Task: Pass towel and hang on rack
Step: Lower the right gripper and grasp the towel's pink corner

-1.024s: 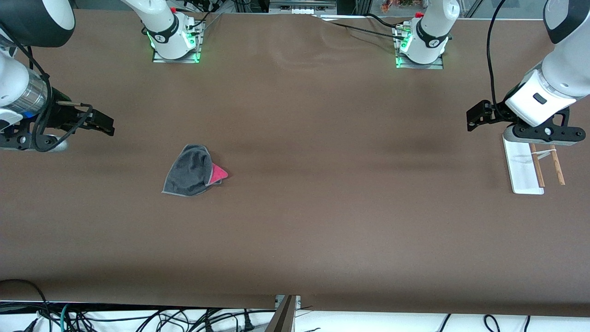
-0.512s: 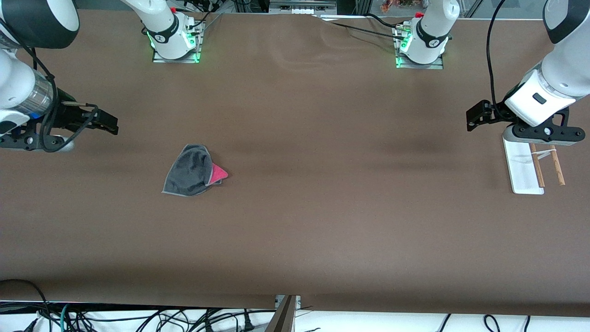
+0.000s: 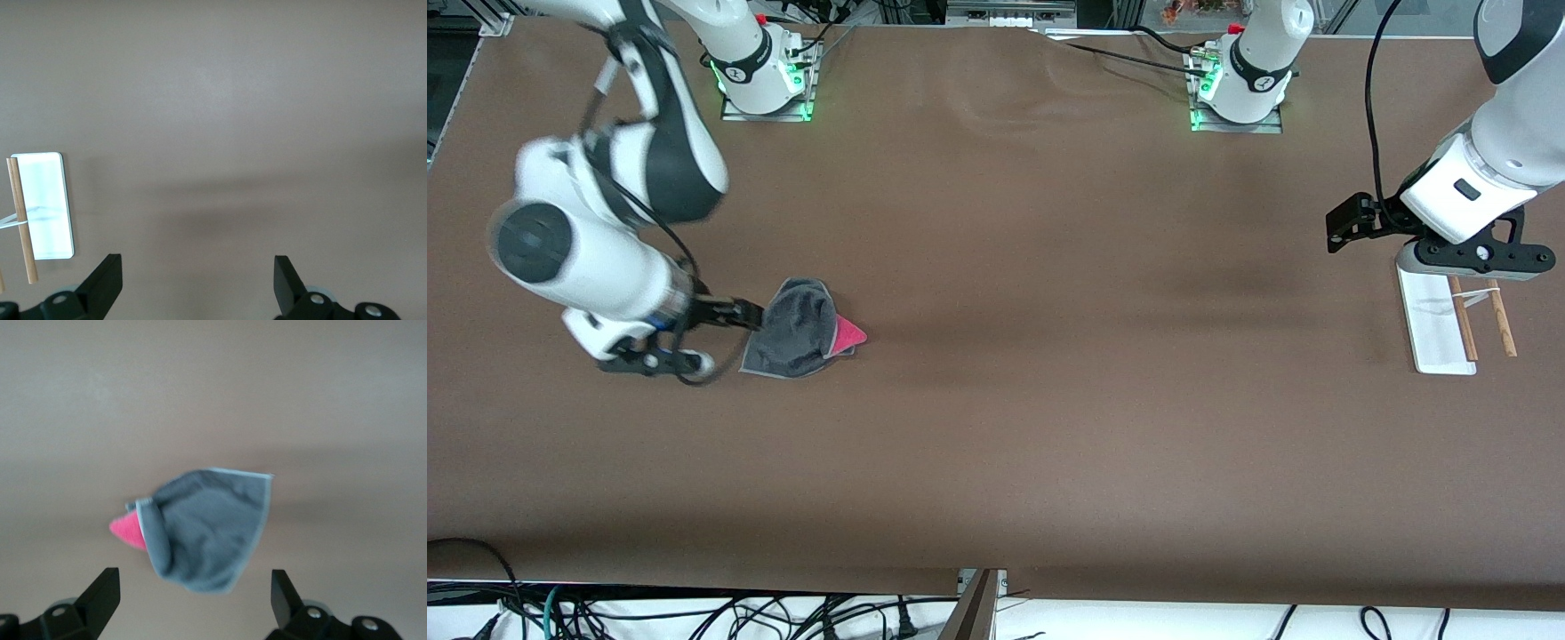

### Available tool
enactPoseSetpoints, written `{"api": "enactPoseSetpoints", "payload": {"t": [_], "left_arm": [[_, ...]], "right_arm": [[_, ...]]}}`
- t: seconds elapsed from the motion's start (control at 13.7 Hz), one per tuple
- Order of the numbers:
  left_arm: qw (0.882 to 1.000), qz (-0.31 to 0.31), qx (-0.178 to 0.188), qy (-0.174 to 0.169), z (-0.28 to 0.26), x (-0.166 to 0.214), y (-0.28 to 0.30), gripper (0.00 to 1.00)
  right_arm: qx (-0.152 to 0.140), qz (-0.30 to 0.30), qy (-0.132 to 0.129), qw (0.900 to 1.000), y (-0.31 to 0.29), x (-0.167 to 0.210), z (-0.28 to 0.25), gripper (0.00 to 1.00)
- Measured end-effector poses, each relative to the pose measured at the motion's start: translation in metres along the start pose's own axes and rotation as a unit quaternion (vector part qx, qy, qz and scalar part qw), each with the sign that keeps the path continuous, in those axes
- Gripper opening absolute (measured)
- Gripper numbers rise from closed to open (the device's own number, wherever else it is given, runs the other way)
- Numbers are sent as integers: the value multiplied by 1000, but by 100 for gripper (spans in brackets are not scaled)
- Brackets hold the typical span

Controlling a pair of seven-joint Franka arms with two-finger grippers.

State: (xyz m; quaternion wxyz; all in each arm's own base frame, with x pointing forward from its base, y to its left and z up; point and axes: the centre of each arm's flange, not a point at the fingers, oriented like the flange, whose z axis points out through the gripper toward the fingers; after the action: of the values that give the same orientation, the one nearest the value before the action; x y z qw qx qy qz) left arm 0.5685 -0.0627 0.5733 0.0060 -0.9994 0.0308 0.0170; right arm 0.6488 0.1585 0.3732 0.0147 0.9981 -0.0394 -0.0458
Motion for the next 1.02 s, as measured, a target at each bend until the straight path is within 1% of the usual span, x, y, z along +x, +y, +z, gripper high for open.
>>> {"api": "enactPoseSetpoints", "payload": {"t": [0.22, 0.37, 0.51, 0.8, 0.95, 1.02], "left_arm": [[1000, 2, 0, 0, 0, 0, 3, 100], [1000, 3, 0, 0, 0, 0, 3, 100], [1000, 3, 0, -1, 0, 0, 4, 100], [1000, 4, 1, -12, 2, -3, 5, 100], [1000, 4, 0, -9, -1, -3, 4, 100], [1000, 4, 0, -8, -3, -2, 4, 100]], "right_arm": [[-2, 46, 11, 999, -37, 10, 78, 100], [-3, 71, 14, 997, -56, 10, 114, 100], [-5, 84, 14, 996, -75, 5, 134, 100], [-9, 87, 8, 996, -82, -1, 143, 98], [-14, 88, 0, 996, -79, -5, 151, 83], [-16, 88, -3, 996, -78, -7, 155, 83]]}}
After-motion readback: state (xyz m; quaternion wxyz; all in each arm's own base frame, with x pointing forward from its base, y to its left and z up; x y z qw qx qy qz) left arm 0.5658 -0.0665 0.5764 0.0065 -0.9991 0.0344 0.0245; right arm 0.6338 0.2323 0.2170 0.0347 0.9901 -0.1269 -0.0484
